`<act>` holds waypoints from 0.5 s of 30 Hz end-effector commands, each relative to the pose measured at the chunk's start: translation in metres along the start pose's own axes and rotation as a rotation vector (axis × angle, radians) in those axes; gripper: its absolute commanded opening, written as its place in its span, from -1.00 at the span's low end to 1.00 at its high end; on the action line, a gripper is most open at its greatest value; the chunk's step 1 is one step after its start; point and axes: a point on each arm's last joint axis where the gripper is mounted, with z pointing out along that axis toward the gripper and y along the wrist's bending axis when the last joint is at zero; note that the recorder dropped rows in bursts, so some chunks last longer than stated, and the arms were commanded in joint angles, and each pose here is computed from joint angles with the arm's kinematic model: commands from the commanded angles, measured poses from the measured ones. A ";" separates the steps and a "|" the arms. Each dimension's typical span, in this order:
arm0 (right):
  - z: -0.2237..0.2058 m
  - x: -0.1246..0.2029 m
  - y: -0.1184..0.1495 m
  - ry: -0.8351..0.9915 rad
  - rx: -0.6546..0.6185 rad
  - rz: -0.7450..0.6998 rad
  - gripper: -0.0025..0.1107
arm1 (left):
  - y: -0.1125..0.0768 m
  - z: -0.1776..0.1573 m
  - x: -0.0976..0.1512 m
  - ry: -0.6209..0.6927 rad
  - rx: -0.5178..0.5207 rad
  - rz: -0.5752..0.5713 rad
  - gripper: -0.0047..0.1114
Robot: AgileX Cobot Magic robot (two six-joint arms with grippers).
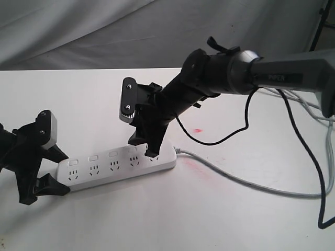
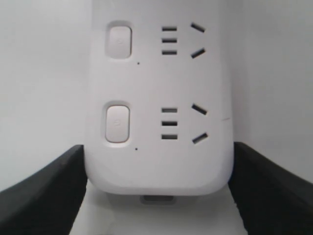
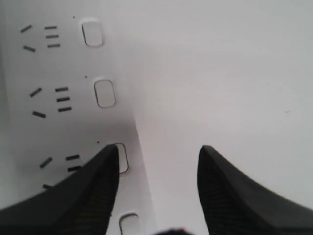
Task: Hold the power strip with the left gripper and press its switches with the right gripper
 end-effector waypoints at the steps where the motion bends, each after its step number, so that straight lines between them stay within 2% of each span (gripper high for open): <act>1: -0.019 -0.006 -0.004 -0.010 0.015 -0.012 -0.13 | 0.000 0.000 0.000 -0.001 0.005 0.007 0.23; 8: -0.026 0.012 -0.014 0.015 0.033 0.032 -0.13 | 0.000 0.000 0.000 -0.001 0.005 0.007 0.23; 15: -0.018 0.024 -0.011 0.039 0.052 0.040 -0.13 | 0.000 0.000 0.000 -0.001 0.005 0.007 0.23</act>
